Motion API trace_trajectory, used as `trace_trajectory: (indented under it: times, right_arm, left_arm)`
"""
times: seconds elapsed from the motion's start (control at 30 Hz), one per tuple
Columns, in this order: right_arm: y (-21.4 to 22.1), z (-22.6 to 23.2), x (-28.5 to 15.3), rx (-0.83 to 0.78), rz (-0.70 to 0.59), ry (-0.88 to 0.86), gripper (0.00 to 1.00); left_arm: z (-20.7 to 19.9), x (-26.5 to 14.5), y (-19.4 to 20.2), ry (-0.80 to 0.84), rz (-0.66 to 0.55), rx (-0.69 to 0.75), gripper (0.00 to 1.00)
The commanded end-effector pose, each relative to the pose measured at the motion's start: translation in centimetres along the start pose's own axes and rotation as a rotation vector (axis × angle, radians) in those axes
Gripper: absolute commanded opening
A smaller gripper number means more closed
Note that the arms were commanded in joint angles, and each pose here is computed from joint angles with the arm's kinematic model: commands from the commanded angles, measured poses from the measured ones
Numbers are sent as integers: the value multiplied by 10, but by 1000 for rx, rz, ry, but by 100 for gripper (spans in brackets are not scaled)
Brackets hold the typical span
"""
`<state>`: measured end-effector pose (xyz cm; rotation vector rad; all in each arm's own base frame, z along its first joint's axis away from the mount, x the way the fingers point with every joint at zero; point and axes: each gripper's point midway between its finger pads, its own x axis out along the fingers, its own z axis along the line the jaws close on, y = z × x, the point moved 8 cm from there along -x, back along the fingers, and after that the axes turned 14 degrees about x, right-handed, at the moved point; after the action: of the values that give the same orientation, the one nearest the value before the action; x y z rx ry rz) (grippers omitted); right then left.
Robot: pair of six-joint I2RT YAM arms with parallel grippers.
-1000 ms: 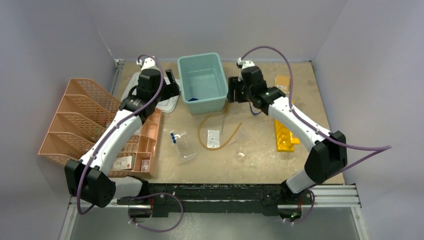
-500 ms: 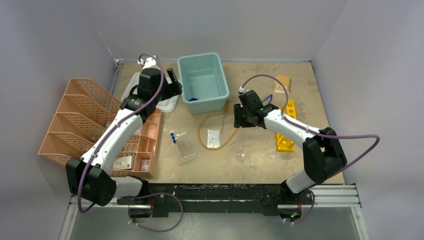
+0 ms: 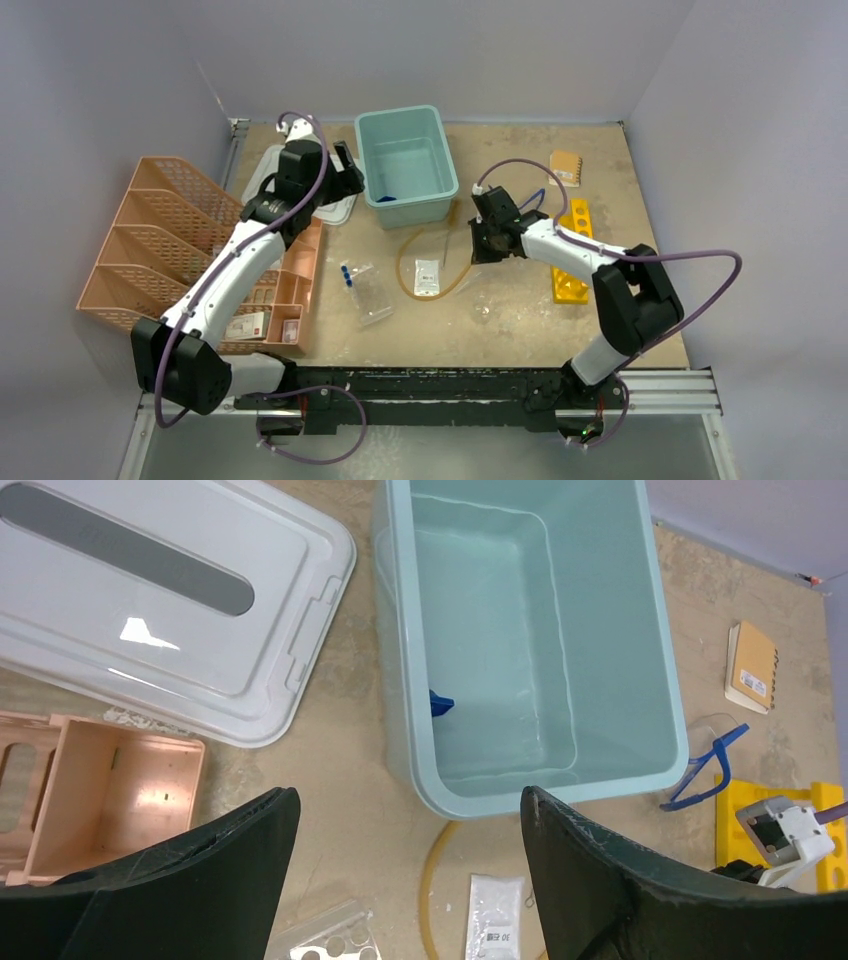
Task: Organize the chemistry lab equipment
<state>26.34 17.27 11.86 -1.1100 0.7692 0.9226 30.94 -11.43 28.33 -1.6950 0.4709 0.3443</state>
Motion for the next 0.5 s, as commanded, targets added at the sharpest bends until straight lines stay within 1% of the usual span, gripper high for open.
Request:
trace_trajectory:
  times: [0.0, 0.13, 0.27, 0.37, 0.47]
  right_arm:
    - [-10, -2, -19, -20, -68, 15, 1]
    - [-20, 3, -43, -42, -119, -13, 0]
    - [-35, 13, -80, -56, -217, -89, 0]
    - [-47, 26, -111, -85, -282, -193, 0]
    - [-60, 43, -141, -107, -363, -322, 0]
  left_arm:
    - [-7, -13, -13, 76, -76, -40, 80]
    - [-13, -15, -17, 123, -112, -77, 80]
    - [-16, -17, -18, 160, -134, -112, 80]
    - [-22, -17, -18, 211, -135, -140, 80]
    - [-32, -19, -21, 301, -140, -168, 80]
